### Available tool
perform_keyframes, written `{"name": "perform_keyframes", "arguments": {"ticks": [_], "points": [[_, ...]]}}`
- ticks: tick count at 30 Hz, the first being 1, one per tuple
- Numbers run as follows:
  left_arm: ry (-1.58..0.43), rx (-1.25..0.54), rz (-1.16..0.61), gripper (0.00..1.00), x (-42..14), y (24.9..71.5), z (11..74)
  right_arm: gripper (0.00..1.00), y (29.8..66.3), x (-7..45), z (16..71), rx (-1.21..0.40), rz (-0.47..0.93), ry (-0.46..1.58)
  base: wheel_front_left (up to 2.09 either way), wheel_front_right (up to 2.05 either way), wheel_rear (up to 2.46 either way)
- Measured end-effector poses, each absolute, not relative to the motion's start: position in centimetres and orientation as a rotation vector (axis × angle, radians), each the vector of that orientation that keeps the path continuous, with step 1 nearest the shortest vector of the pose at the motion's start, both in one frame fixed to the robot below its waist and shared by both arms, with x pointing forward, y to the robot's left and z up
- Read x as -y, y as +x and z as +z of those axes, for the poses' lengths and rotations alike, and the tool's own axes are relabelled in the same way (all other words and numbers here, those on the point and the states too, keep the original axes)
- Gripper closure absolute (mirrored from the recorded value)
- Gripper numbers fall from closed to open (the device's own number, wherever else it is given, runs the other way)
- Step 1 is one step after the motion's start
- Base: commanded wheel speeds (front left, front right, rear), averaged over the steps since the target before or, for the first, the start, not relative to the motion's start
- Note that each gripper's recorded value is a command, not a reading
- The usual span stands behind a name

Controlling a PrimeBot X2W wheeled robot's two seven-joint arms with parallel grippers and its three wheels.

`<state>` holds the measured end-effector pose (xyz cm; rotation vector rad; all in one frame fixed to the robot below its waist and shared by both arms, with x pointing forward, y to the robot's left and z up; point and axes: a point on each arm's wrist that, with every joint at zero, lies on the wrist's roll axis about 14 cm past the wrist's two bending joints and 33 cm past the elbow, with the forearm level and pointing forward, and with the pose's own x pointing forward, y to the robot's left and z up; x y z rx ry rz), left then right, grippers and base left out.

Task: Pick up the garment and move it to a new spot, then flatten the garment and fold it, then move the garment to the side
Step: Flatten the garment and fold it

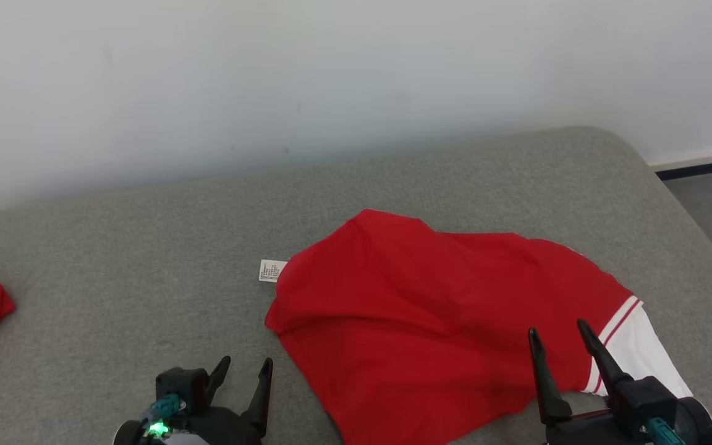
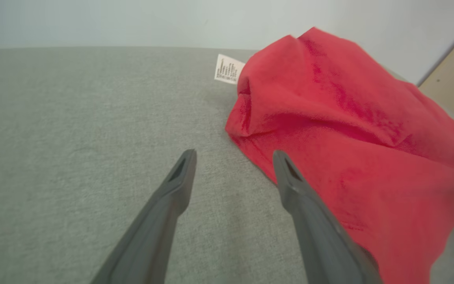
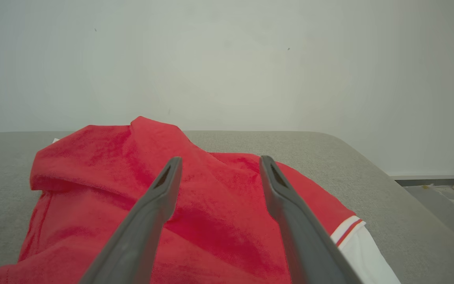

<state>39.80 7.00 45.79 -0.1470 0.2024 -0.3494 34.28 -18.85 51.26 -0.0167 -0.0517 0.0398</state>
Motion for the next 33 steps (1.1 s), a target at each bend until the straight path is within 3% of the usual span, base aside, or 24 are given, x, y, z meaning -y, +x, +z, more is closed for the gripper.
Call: {"name": "perform_keyframes", "arguments": {"ticks": [8,20,21,22,33], "points": [[-0.163,-0.34,-0.416,0.0,-3.6,42.6,42.6,0.0,34.8,20.3,50.2,0.023,-0.006,-0.012,0.0,0.0,0.0],[-0.165,-0.451,-0.469,0.0,0.1,43.3,39.0,0.0,33.9,22.9,48.5,-0.031,-0.091,-0.02,0.0,0.0,0.0],[-0.156,-0.452,-0.472,0.59,0.2,43.3,39.0,0.0,33.9,22.9,48.5,-0.03,-0.091,-0.02,0.0,0.0,0.0],[-0.151,-0.453,-0.474,1.0,0.3,43.3,38.9,0.0,33.9,23.0,48.6,-0.028,-0.092,-0.02,0.0,0.0,0.0],[-0.1,-0.38,-0.361,1.0,-3.1,45.1,39.5,0.0,34.5,22.4,48.5,-0.025,-0.073,-0.012,0.0,0.0,0.0]]}}
